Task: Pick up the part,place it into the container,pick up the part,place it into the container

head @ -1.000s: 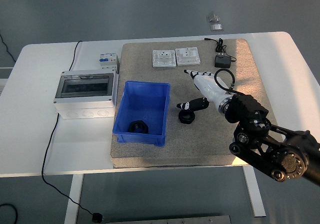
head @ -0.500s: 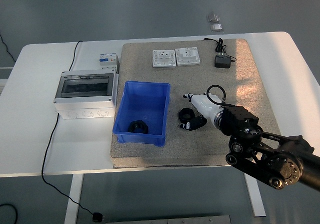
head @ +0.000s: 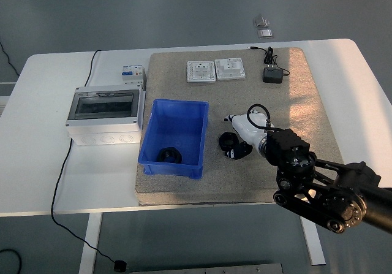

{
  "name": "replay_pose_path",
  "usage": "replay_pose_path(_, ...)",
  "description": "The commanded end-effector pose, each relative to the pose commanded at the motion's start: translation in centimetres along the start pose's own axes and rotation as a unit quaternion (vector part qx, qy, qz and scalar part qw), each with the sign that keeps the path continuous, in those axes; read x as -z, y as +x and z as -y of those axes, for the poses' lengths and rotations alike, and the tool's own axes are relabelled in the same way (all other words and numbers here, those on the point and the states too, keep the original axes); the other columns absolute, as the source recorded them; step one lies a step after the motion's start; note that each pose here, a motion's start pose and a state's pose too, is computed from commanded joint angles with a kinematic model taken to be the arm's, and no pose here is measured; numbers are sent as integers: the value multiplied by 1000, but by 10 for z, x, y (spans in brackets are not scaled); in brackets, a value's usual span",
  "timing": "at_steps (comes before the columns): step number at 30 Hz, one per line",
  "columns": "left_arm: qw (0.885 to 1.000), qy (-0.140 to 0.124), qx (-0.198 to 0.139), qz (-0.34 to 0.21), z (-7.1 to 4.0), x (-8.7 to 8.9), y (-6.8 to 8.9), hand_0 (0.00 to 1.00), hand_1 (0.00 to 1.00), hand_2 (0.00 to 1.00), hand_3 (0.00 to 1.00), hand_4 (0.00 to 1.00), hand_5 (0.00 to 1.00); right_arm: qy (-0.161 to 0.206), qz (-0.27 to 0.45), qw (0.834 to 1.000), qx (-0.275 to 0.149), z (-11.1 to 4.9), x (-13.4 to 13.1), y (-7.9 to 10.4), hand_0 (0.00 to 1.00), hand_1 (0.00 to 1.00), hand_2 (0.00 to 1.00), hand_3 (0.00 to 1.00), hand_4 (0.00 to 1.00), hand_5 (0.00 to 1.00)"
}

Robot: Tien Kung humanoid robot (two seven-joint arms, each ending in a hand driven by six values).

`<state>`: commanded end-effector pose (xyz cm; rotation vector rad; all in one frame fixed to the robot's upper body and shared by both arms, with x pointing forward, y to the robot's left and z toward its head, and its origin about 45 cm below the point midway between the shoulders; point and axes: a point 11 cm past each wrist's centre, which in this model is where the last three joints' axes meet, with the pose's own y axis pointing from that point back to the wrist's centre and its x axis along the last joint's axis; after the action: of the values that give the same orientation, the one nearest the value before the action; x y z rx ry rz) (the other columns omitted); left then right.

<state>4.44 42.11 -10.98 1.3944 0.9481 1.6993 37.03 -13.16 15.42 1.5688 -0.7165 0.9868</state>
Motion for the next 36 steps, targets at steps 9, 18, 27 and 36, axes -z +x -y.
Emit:
replay_pose_path(9, 1000, -5, -1, 1, 0, -2, 1, 700, 676, 731, 722, 787, 852, 6, -5, 1000, -10, 0, 0, 3, 861, 385, 391, 517, 321, 2)
replay_pose_path(18, 1000, -5, -4, -1, 0, -1, 3, 700, 675, 727, 720, 786, 862, 7, 60, 992, -114, 0, -20, 54, 784, 362, 388, 509, 296, 2)
replay_pose_path(27, 1000, -4, -5, -3, 0, 0, 4, 699, 675, 727, 719, 784, 881, 147, 155, 954, -210, -10, 29, 89, 754, 355, 391, 504, 295, 2)
replay_pose_path(36, 1000, -9, -7, -7, 0, -3, 4, 698, 673, 725, 717, 789, 899, 255, 28, 957, -133, -9, 84, 48, 819, 514, 618, 640, 420, 172)
